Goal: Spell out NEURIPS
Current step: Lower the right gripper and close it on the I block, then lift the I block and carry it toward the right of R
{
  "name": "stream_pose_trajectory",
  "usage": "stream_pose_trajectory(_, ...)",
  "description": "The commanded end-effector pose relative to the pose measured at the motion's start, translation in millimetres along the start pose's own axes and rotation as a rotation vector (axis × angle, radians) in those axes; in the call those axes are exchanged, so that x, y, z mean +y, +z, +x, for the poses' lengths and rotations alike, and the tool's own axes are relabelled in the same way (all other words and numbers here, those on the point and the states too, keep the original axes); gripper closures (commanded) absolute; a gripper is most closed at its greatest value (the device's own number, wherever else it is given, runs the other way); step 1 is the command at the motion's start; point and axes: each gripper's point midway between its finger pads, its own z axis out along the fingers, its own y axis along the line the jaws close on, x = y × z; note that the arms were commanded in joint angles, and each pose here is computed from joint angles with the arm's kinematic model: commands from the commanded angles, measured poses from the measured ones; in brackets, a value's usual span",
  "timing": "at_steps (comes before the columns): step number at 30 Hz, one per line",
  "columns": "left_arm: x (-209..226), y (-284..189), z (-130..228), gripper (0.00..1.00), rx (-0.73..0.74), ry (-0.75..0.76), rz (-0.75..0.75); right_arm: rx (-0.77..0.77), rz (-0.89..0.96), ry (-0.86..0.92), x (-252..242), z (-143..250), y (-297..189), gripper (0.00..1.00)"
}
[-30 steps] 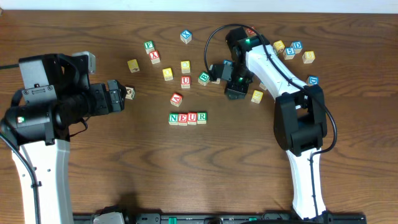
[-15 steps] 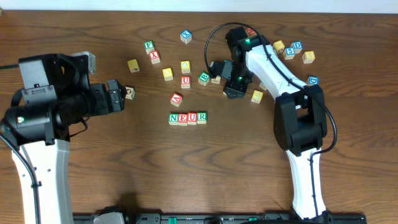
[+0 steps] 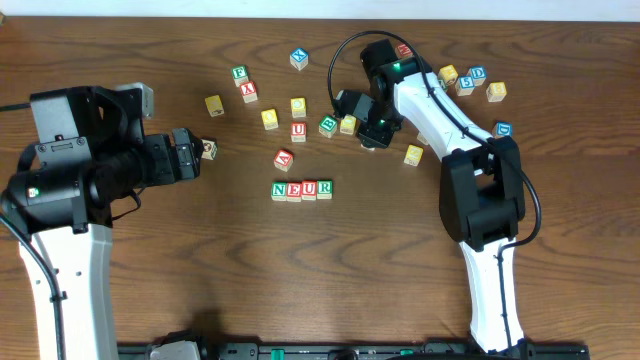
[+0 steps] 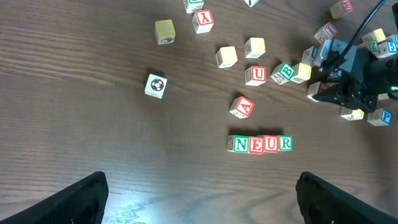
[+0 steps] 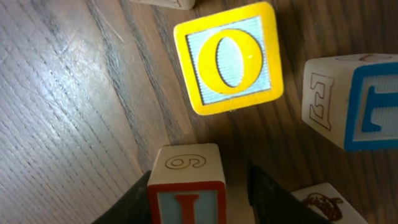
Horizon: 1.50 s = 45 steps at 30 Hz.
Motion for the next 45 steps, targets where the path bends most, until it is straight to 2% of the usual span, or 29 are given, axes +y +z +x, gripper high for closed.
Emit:
stream_pose_trajectory(1, -1.9, -5.7, -4.3, 0.05, -0.019, 0.013, 0.005, -0.008, -0.001, -0.002, 4.7, -8.1, -0.2, 0.65)
stream_pose_trajectory(8, -1.9, -5.7, -4.3, 0.05, -0.019, 0.013, 0.005, -0.003, 0.011, 0.07, 2.4, -7.7, -0.6, 0.83)
stream_pose_trajectory(14, -1.9, -5.7, -4.3, 0.05, -0.019, 0.013, 0.005, 0.025, 0.054, 0.175, -5.2, -3.8, -7.5, 0.81)
stream_pose_trajectory(17, -1.9, -5.7, -4.3, 0.05, -0.019, 0.013, 0.005, 0.038, 0.05, 0.226, -4.2, -3.2, -17.2, 0.84)
stream_pose_trajectory(26, -1.9, -5.7, -4.3, 0.05, -0.019, 0.013, 0.005, 0.098, 0.018, 0.544, 8.4, 4.0, -53.3, 0.91)
stream_pose_trajectory(28, -1.9, -5.7, -4.3, 0.05, -0.019, 0.013, 0.005, 0.141, -0.002, 0.592, 17.6, 10.8, -57.0, 0.99)
stream_pose_trajectory(33, -1.9, -5.7, -4.3, 0.05, -0.019, 0.013, 0.005, 0.19, -0.027, 0.675, 38.4, 13.3, -65.8, 0.99)
stream_pose_trajectory(39, -1.9, -5.7, -4.3, 0.05, -0.019, 0.013, 0.005, 0.067, 0.046, 0.614, 52.0, -15.0, -114.3, 0.99)
stream_pose_trajectory(45, -1.9, -5.7, -4.3, 0.05, -0.019, 0.013, 0.005, -0.005, 0.105, 0.611, 68.9, -23.4, -153.7, 0.98)
